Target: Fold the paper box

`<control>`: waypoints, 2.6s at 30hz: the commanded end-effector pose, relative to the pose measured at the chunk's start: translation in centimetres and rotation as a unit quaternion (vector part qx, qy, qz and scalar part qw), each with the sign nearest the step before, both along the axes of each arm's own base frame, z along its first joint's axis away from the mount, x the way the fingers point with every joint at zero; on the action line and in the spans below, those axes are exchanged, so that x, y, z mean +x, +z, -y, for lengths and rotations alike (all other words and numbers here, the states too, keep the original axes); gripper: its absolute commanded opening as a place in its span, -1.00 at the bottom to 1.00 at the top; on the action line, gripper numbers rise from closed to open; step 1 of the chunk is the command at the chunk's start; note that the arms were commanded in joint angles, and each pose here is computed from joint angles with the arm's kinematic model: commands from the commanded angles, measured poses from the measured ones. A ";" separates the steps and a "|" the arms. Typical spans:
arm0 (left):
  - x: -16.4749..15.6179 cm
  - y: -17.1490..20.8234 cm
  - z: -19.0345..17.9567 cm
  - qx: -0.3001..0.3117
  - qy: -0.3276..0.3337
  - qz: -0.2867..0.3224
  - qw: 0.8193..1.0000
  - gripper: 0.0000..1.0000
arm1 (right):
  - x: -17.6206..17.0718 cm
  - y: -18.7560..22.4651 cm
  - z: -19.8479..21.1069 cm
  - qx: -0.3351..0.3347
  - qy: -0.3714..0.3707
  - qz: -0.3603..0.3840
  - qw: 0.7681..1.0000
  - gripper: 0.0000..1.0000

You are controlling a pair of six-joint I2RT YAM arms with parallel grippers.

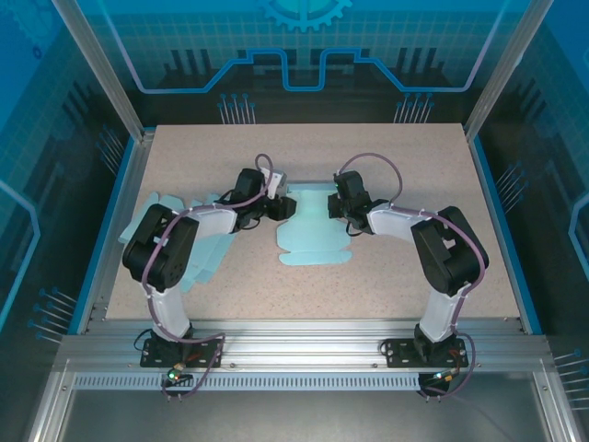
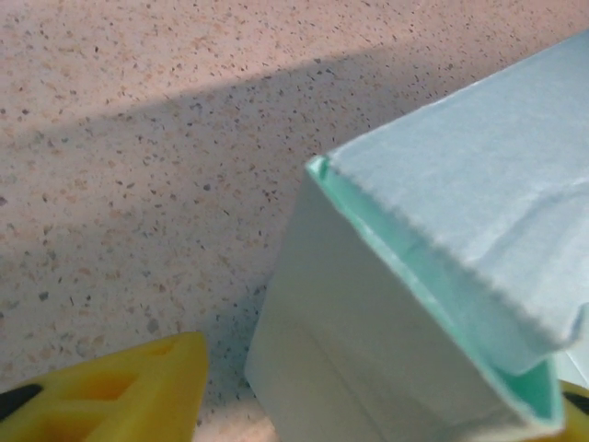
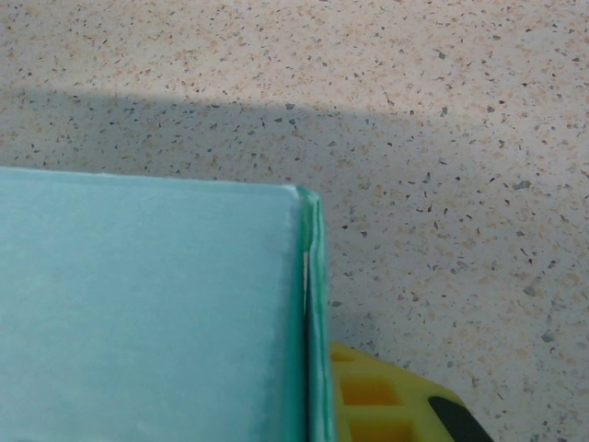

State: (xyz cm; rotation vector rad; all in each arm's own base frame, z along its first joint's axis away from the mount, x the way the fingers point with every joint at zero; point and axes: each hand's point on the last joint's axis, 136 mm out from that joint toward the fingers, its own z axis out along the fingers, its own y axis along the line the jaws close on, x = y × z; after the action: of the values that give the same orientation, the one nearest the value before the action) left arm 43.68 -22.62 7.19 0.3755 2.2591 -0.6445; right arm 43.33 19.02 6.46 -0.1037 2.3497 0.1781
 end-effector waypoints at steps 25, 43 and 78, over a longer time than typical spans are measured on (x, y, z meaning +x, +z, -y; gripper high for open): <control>-2.0 3.1 0.5 -0.018 0.091 -0.058 0.994 -0.73 | -1.8 -0.3 1.1 -0.085 -0.017 -0.039 0.995 -0.69; -2.8 2.6 -0.5 0.000 0.122 -0.079 0.989 -0.83 | -1.8 -0.5 3.5 -0.292 -0.075 -0.056 0.952 -0.66; -2.0 0.6 -2.2 0.021 0.196 -0.099 0.975 -0.78 | -3.0 -1.8 2.9 -0.330 -0.093 -0.107 0.933 -0.86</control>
State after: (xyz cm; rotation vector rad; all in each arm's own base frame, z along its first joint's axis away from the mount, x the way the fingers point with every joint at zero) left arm 40.16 -21.64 6.53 -0.0390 2.4876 -0.5045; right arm 42.12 19.99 7.04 -0.1067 2.4295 -0.5369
